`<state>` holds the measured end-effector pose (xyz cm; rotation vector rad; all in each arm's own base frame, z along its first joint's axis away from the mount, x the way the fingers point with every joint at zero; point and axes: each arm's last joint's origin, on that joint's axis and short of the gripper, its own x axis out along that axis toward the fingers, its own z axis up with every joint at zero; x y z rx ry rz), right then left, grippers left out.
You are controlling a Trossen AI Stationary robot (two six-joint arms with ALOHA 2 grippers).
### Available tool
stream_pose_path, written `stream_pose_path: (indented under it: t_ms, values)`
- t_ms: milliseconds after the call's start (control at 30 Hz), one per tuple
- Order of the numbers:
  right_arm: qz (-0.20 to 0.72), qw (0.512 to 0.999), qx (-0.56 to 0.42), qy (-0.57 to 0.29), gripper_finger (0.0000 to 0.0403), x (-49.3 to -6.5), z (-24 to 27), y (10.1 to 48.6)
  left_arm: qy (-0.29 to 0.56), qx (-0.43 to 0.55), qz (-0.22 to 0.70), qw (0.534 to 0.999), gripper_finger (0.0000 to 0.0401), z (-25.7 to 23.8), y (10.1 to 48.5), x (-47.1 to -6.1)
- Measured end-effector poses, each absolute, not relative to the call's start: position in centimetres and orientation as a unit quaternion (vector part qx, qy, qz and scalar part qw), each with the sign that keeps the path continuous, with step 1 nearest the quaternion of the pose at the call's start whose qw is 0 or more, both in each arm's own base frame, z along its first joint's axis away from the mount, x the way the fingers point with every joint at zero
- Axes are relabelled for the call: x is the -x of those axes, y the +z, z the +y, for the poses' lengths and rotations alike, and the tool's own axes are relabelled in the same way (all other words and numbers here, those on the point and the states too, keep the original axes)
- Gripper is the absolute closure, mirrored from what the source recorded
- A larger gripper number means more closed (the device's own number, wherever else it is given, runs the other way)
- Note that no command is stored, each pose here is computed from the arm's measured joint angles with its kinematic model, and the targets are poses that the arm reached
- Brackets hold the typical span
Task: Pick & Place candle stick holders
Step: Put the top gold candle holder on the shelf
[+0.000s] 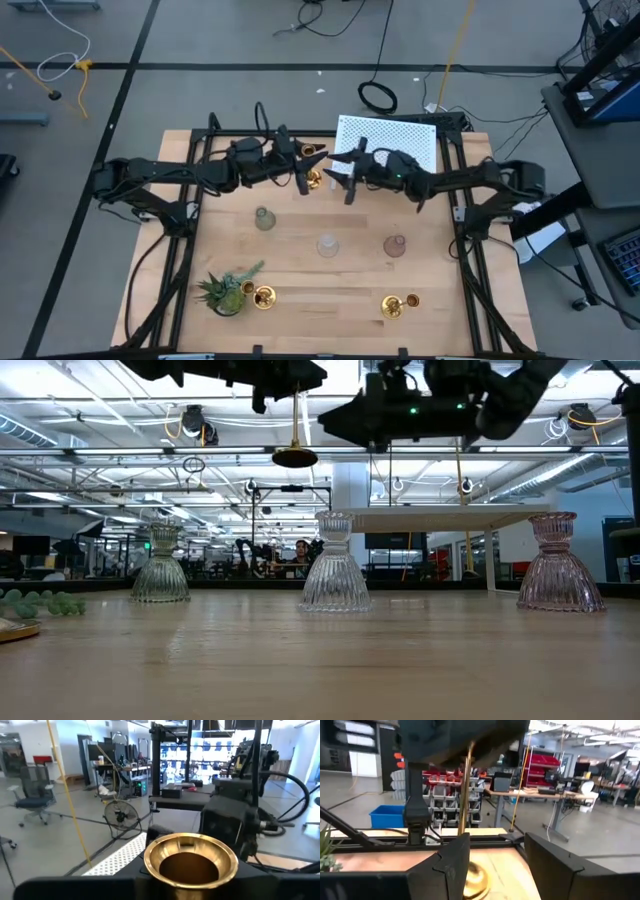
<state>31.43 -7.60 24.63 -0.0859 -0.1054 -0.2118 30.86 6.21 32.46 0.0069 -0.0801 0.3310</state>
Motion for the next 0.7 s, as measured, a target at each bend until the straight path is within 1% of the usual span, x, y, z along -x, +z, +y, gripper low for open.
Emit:
stream_pose_path:
  t_ms: [133,300,367,467,567,700]
  values:
    - [-0.062,0.995,0.026,-0.072,0.0222,-32.9,-7.8,24.8,0.174,-0.003,-0.040,0.984,0.0315,6.3,32.5,-30.8]
    - [-0.060,0.996,0.017,-0.062,0.0222,-34.7,-8.2,24.5,0.175,-0.003,-0.041,0.984,0.0289,6.3,32.5,-30.8]
    - [-0.063,0.996,0.018,-0.053,0.0222,-35.3,-8.3,24.6,0.175,-0.003,-0.040,0.984,0.0290,6.3,32.5,-30.8]
    - [-0.061,0.997,0.017,-0.054,0.0224,-36.2,-8.5,24.3,0.175,-0.003,-0.041,0.984,0.0303,6.3,32.5,-30.8]
    - [-0.055,0.997,0.016,-0.054,0.0241,-36.3,-8.5,24.1,0.175,-0.002,-0.040,0.984,0.0316,6.3,32.5,-30.8]
    - [-0.052,0.997,0.015,-0.057,0.0294,-36.3,-8.6,24.1,0.175,-0.013,-0.033,0.984,0.0315,6.3,32.4,-30.8]
